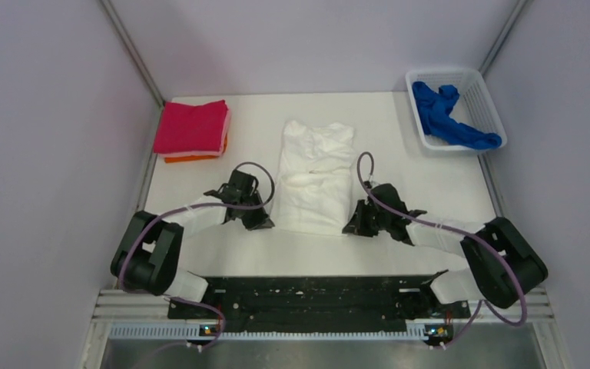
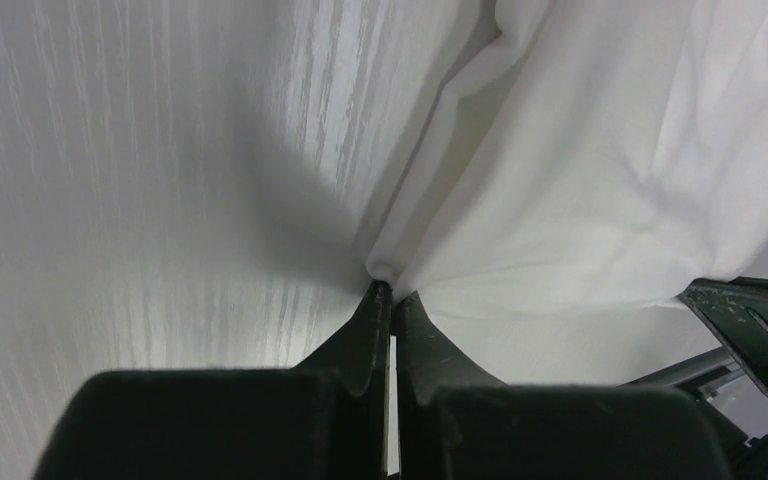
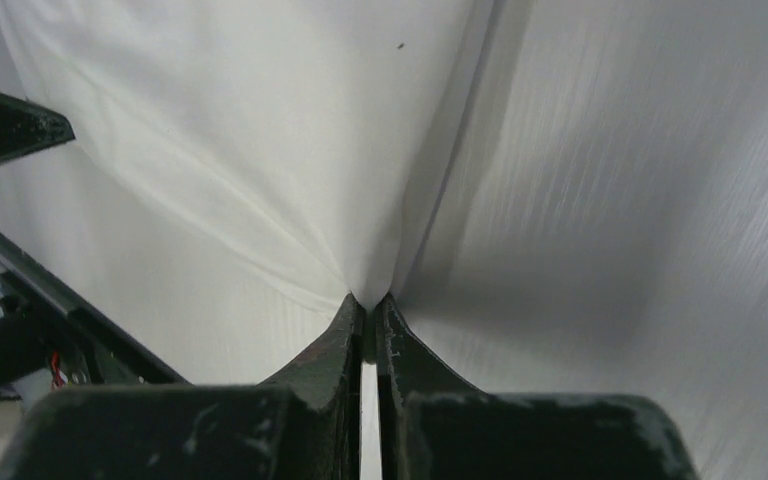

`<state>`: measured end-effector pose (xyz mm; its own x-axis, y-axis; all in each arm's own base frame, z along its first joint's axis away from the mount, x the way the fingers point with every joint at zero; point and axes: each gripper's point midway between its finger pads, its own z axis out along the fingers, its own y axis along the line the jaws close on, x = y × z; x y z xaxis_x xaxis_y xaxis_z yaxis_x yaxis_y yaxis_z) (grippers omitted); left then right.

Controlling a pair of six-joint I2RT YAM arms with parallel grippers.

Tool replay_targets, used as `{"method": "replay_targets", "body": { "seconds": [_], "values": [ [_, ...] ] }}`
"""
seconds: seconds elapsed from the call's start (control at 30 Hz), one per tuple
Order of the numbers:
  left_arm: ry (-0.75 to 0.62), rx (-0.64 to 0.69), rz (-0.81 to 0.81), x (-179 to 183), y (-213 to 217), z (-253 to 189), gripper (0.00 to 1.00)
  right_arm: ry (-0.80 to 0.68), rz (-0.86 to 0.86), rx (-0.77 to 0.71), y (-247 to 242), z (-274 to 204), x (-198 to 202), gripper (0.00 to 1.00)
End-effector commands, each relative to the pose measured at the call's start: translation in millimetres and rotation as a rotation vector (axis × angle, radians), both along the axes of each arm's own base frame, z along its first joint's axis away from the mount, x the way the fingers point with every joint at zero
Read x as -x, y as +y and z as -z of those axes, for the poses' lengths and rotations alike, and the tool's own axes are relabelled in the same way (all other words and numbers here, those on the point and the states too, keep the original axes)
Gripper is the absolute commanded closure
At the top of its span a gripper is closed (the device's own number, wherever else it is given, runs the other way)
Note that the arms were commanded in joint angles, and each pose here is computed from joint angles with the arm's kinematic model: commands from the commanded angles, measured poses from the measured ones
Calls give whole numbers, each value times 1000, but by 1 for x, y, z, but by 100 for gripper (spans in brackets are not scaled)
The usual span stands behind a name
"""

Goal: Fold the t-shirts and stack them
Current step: Grab one side of the 2/3 rectangular tshirt with both arms, then fold the long partially folded tshirt into a neat square

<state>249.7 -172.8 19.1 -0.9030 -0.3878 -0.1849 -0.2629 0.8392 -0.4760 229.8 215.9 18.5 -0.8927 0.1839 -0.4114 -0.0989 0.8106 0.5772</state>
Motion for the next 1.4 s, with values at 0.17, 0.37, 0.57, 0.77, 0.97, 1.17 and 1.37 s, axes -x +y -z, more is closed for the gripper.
{"method": "replay_targets", "body": {
  "seconds": [0.17,0.37,0.57,0.77,0.97,1.17,1.37],
  "values": [
    [29,-117,74,97,5,-12,100,126,-233,-16,7,-27,106,100],
    [-154,69,88,115,-6,-79,100,136,-353,-176,12,-74,151,100],
    [-337,226,119,113,-15,-140,100,77,-429,-414,25,-140,170,100],
    [-547,180,67,71,-14,-191,100,5,-402,-437,23,-169,152,100],
    [-656,37,24,13,-22,-220,100,-47,-301,-430,1,-185,100,100],
    [-669,1,28,-52,-38,-230,100,-101,-235,-386,-16,-189,49,100],
    [-657,13,23,-115,-46,-226,100,-160,-83,-350,-35,-184,-10,100]
  ]
}}
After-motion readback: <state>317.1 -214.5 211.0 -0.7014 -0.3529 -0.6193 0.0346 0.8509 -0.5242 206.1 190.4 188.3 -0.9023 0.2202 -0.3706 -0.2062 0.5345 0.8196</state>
